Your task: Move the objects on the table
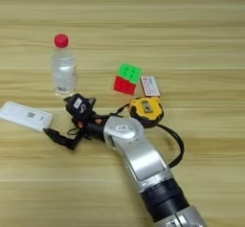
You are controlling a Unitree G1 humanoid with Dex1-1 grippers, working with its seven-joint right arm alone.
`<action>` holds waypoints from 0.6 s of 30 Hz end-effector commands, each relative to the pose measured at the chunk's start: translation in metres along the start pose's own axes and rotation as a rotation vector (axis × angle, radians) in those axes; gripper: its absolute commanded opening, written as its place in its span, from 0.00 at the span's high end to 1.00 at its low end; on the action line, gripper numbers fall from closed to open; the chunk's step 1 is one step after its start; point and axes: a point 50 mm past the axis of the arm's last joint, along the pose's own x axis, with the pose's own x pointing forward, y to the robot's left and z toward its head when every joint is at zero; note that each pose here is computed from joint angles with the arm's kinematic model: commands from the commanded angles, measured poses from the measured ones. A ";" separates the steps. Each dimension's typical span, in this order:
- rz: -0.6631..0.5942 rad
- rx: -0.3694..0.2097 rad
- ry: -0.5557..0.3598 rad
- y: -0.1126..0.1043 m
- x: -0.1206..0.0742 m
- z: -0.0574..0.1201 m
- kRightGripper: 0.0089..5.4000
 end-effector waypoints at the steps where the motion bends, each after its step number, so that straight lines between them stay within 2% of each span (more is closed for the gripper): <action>1: 0.018 -0.077 -0.091 -0.003 0.010 0.026 0.01; 18: 0.063 -0.042 -0.077 -0.004 0.033 0.018 0.01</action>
